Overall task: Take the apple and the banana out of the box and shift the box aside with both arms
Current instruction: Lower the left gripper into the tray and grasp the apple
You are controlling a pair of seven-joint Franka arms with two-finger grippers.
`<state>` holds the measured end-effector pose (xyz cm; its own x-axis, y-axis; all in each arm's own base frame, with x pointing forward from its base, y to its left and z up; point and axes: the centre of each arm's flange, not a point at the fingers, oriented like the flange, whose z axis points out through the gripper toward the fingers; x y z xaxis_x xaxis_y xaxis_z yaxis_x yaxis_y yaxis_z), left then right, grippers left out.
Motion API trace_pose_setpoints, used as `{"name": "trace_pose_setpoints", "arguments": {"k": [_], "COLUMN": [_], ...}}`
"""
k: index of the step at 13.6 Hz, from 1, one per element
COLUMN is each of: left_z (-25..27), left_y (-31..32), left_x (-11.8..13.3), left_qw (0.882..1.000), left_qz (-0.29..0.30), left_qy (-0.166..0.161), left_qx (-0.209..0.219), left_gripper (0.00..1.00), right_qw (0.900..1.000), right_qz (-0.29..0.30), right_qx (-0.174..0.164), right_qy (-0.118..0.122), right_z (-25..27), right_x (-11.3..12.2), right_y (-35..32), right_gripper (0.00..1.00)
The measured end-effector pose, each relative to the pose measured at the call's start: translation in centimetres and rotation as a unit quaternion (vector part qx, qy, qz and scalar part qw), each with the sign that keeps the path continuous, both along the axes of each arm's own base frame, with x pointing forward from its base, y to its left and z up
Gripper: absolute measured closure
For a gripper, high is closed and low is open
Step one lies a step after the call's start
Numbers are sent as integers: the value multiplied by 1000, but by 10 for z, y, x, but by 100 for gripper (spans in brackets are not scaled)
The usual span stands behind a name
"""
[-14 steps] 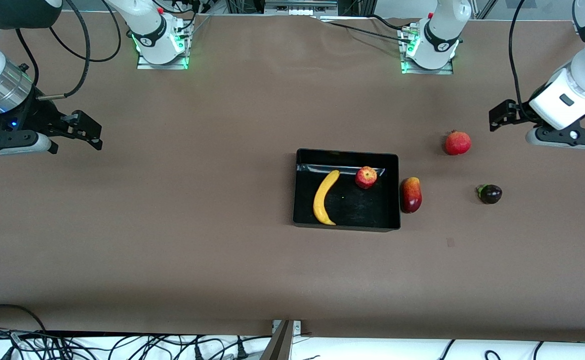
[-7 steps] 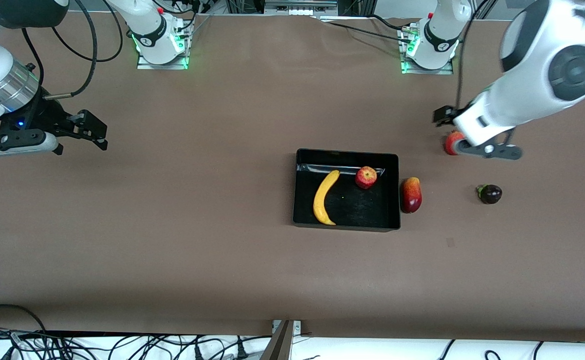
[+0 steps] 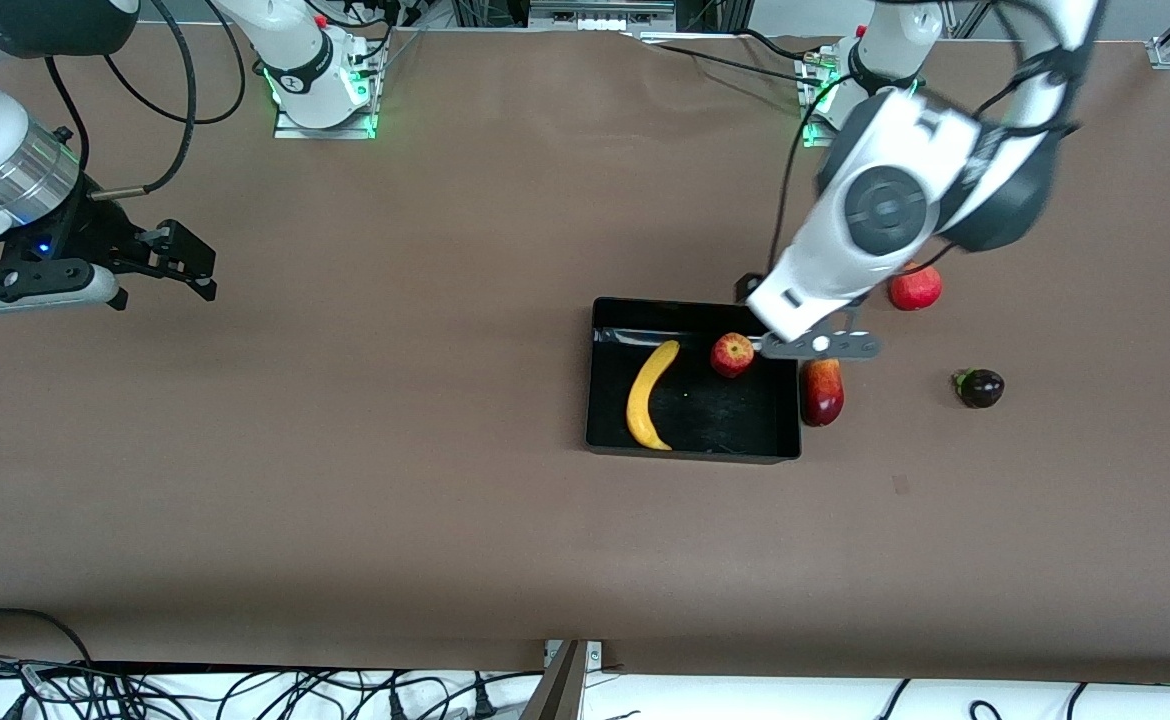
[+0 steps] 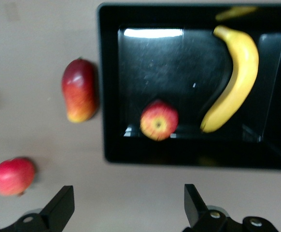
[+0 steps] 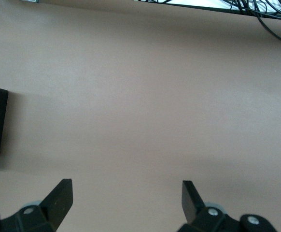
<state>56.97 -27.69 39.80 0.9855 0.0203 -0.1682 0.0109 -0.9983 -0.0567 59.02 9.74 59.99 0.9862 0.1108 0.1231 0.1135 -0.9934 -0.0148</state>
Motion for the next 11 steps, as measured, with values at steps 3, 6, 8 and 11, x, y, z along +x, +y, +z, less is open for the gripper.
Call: {"name": "trace_pose_setpoints", "arguments": {"k": [3, 6, 8, 11], "left_z": [-63, -125, -158, -184], "left_y": [-23, -33, -34, -28], "left_x": [9, 3, -7, -22], "left_qw": [998, 997, 997, 998], "left_qz": [11, 7, 12, 18], "left_qy": [-43, -44, -58, -55], "left_qx": [40, 60, 43, 38], "left_gripper": [0, 0, 0, 0], "right_qw": [1000, 1000, 1000, 1000], "right_qz": [0, 0, 0, 0], "right_qx": [0, 0, 0, 0], "right_qy": [0, 0, -1, 0], "right_z": [0, 0, 0, -1], "right_x": [0, 0, 0, 1], "right_y": [0, 0, 0, 0], "right_gripper": [0, 0, 0, 0]}}
